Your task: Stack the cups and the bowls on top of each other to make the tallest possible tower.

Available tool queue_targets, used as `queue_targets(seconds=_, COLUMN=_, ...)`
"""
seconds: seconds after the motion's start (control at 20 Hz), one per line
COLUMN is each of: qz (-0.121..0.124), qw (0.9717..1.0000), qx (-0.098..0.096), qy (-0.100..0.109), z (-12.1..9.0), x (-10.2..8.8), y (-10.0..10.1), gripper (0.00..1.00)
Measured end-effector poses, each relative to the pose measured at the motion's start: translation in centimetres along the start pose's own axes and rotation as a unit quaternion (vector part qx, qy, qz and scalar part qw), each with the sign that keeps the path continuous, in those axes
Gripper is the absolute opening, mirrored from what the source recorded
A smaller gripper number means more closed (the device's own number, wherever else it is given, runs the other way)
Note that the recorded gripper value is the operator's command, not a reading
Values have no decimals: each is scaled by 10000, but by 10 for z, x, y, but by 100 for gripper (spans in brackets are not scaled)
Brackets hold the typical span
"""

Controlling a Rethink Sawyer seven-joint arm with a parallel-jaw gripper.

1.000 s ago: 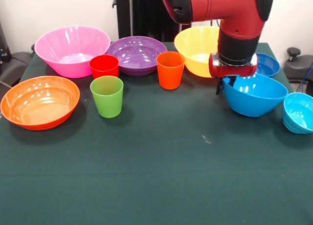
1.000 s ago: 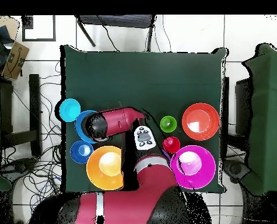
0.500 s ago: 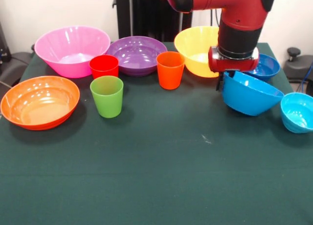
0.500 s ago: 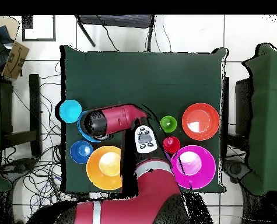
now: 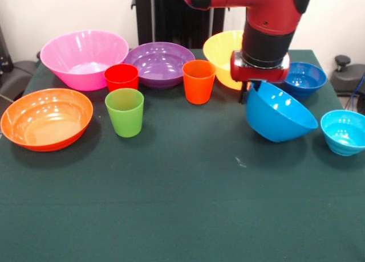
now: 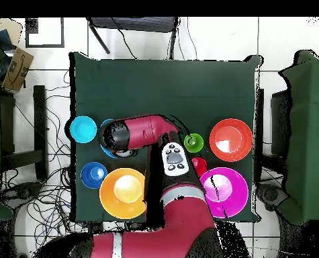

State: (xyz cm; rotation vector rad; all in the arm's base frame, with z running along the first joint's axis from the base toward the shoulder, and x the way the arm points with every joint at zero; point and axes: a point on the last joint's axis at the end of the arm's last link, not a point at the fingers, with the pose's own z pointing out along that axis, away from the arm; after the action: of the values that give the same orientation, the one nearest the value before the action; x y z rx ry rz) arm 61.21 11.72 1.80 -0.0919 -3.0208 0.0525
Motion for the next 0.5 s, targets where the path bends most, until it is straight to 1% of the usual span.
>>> queue_targets(seconds=0.1, qz=73, qw=10000, qx=-4, qy=-7, z=-1, x=-5, y=-8, gripper=0)
queue_targets(seconds=0.25, qz=236, qw=9997, qx=-17, qy=-8, z=-2, x=-13, y=-28, gripper=0)
queue_targets(seconds=0.3, qz=356, qw=9994, qx=-28, qy=6, z=-1, x=-18, y=-43, gripper=0)
queue_targets(seconds=0.4, qz=447, qw=9990, qx=-36, qy=22, z=1, x=-21, y=-54, gripper=0)
queue_targets(seconds=0.5, qz=652, qw=9978, qx=-70, qy=63, z=9, x=-30, y=-78, gripper=0)
